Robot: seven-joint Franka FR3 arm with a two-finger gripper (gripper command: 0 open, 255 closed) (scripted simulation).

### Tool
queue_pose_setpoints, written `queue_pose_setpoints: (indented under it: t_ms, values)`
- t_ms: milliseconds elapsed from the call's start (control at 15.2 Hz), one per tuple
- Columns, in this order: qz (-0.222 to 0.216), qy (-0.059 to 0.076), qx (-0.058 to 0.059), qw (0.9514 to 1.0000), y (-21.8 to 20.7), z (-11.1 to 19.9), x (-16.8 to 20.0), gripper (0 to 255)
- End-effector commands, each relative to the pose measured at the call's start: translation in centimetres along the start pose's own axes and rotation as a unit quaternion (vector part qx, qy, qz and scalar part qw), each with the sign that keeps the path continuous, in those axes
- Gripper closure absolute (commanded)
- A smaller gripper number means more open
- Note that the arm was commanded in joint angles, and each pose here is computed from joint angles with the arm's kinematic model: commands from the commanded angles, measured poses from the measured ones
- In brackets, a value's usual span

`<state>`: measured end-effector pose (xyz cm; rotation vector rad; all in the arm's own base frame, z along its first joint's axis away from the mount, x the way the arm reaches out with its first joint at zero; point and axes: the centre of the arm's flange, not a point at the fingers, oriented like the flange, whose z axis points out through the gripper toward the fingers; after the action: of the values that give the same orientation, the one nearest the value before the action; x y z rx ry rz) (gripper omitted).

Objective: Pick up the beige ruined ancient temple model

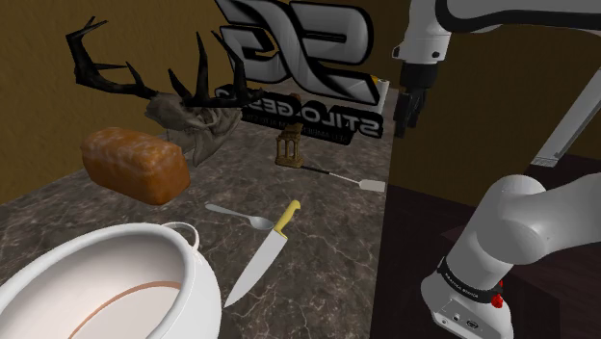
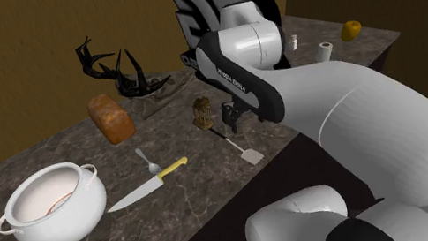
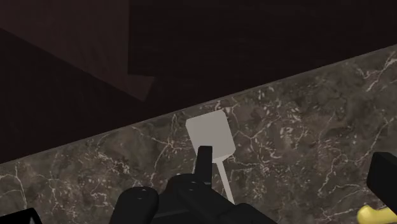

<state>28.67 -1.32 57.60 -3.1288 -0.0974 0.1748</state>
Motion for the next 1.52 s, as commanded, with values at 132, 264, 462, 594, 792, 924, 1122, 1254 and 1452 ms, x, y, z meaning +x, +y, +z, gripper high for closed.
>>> queue_pose_setpoints:
  t_ms: [132, 264, 462, 594, 792, 924, 1122, 1254, 1452]
  values:
    - [-0.01, -0.001, -0.011, 0.9999, -0.3, 0.2, 2.7, 0]
    - [-0.02, -0.002, -0.022, 0.9995, -0.7, 0.5, 5.3, 0]
    - [-0.035, -0.003, -0.039, 0.9986, -1.3, 0.8, 9.2, 0]
    - [-0.046, -0.003, -0.051, 0.9977, -1.7, 1.1, 11.9, 0]
    - [-0.061, -0.005, -0.067, 0.9959, -2.5, 1.6, 15.8, 0]
    - [-0.071, -0.005, -0.079, 0.9944, -3.1, 1.9, 18.4, 0]
    - [-0.086, -0.007, -0.095, 0.9917, -4.1, 2.4, 22.2, 0]
    - [-0.096, -0.007, -0.106, 0.9897, -4.8, 2.7, 24.8, 0]
    - [-0.111, -0.008, -0.123, 0.9861, -5.9, 3.3, 28.6, 0]
